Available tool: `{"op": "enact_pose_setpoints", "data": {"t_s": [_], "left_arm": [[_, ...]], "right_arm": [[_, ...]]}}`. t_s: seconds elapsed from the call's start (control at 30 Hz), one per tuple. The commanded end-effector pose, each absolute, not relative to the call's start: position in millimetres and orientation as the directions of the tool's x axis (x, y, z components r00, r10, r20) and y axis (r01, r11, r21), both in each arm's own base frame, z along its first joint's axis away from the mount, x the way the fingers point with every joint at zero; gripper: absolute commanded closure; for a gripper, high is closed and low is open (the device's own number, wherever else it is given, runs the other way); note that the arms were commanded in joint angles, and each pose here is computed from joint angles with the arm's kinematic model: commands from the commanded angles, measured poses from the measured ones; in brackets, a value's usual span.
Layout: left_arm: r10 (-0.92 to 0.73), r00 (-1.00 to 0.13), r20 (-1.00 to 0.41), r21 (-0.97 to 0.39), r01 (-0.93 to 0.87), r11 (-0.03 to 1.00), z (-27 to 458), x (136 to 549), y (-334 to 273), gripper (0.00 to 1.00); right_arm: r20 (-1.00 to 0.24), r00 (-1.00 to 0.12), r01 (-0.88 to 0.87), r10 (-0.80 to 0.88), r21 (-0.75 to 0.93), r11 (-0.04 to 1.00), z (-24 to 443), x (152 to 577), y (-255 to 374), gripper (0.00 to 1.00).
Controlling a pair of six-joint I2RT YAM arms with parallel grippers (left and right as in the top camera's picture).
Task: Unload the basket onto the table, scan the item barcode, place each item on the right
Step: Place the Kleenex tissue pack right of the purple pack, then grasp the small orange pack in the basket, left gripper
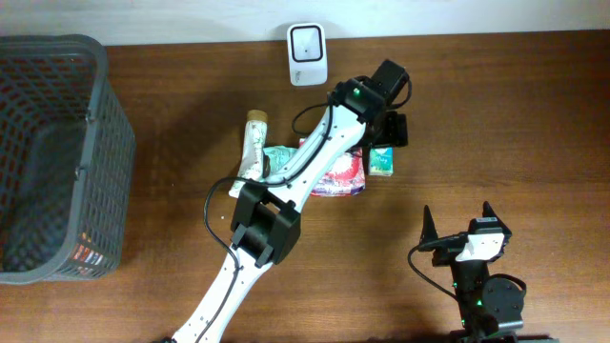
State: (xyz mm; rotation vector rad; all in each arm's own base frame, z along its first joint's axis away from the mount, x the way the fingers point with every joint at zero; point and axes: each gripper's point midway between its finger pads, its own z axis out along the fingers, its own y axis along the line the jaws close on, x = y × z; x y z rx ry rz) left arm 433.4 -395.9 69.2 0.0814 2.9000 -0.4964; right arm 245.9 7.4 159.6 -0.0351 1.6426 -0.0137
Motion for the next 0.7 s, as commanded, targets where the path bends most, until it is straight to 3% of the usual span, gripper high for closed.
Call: {"op": "enact_pose_setpoints", "data": {"t_s": [0.0, 0.03, 0.13, 0.27, 0.43, 0.53, 0.67], "left_arm": [[-0.001, -0.937, -0.350, -0.365, 0.136, 0.921, 159, 459, -368, 0.11], [-0.010, -0.902, -0.431, -0.380, 0.172, 0.909, 215, 463, -343, 0.10], [-0.037, -0.825, -0.564, -0.370, 0.212, 0.905, 318, 450, -272, 0.10], [-0.194, -0.743, -0.641, -0.379, 0.086, 0.921, 401, 419, -161, 0.09], [-0.284, -0.705, -0.650, -0.375, -0.028, 0.927, 416, 415, -83, 0.06], [-0.239, -0.687, -0.686, -0.310, -0.021, 0.950, 417, 418, -56, 0.00], [-0.247, -0.624, -0.741, -0.257, -0.075, 0.963, 440, 401, -9, 0.01]], "right_arm": [[-0.997, -0.079, -0.011, -0.027, -0.026, 1.000, 155, 246, 6, 0.02], [-0.996, -0.079, -0.011, -0.027, -0.027, 1.000, 155, 246, 6, 0.01], [-0.997, -0.079, -0.011, -0.027, -0.026, 1.000, 155, 246, 6, 0.01], [-0.997, -0.079, -0.011, -0.027, -0.026, 1.000, 156, 246, 6, 0.01], [-0.997, -0.079, -0.011, -0.027, -0.026, 1.000, 155, 246, 6, 0.01], [-0.996, -0.079, -0.011, -0.027, -0.027, 1.000, 155, 246, 6, 0.01], [-0.997, -0.079, -0.011, -0.027, -0.026, 1.000, 155, 246, 6, 0.01]]}}
